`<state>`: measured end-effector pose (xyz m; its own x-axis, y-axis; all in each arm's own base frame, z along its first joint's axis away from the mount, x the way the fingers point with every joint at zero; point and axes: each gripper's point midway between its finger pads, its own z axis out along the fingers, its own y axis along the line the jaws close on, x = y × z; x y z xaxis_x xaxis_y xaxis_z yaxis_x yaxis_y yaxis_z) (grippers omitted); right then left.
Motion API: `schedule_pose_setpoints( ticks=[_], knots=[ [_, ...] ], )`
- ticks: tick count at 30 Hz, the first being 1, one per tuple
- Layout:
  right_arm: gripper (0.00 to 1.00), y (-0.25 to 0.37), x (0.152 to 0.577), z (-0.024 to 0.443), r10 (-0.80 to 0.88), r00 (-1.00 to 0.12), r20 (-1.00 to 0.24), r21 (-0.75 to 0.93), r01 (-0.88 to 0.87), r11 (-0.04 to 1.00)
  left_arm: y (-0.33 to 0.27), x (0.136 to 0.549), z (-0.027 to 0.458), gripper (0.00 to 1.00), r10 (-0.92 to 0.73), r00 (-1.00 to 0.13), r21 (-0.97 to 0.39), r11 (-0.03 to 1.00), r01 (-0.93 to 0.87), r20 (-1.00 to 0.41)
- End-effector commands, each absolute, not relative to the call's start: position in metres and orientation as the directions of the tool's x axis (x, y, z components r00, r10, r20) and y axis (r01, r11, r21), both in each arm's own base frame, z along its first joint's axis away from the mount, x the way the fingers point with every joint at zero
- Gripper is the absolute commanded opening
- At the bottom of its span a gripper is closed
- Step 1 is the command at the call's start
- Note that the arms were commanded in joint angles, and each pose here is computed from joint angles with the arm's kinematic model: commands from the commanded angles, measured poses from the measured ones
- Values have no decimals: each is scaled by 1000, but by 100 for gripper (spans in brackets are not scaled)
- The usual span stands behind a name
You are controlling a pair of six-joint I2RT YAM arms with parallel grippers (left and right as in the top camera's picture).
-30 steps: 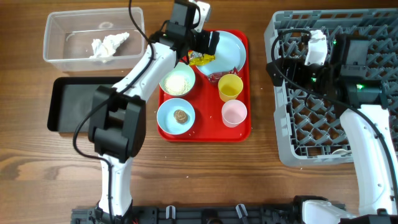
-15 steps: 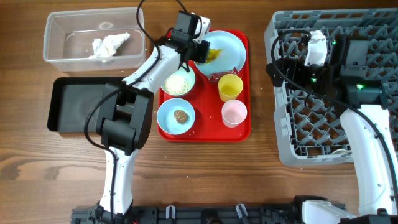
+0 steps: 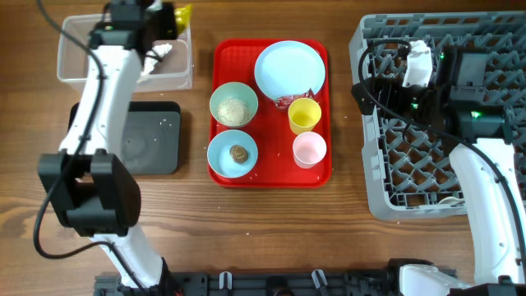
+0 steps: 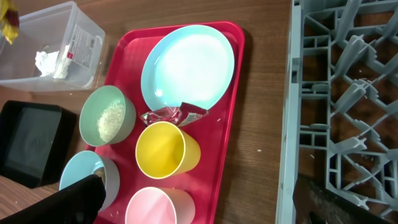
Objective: Sort waste into correct bins and load items into the dishwasher rack
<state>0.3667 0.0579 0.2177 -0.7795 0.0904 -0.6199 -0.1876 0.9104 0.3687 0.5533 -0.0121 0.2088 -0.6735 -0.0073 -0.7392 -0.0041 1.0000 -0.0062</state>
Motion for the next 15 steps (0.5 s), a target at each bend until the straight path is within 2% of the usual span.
schedule_pose_setpoints(
  ticks=[1, 2, 3, 4, 5, 7, 10, 15],
  knots=[
    [100, 59, 368, 220, 78, -775, -627, 362, -201, 910, 50, 555, 170, 4, -50, -725, 32, 995, -99, -687],
    [100, 59, 368, 219, 78, -775, -627, 361, -201, 911, 62, 555, 161, 17, -68, -735, 30, 992, -120, -674],
    [100, 58, 368, 219, 77, -775, -628, 356, -197, 914, 69, 553, 153, 71, -79, -747, 29, 991, -131, -660],
    [100, 56, 369, 218, 77, -774, -628, 346, -189, 919, 68, 553, 152, 94, -80, -749, 23, 992, -126, -657],
    [100, 55, 369, 218, 77, -774, -629, 341, -185, 922, 67, 554, 153, 99, -79, -747, 21, 992, -123, -660],
    [100, 55, 369, 218, 79, -774, -628, 341, -183, 922, 44, 558, 165, 100, -57, -727, -13, 998, -65, -684],
    [100, 55, 369, 218, 79, -774, -629, 340, -183, 922, -51, 552, 170, 97, 54, -727, -157, 963, 219, -684],
    [100, 55, 369, 218, 79, -774, -629, 340, -183, 922, -187, 525, 131, 95, 301, -705, -131, 863, 488, -642]
  ],
)
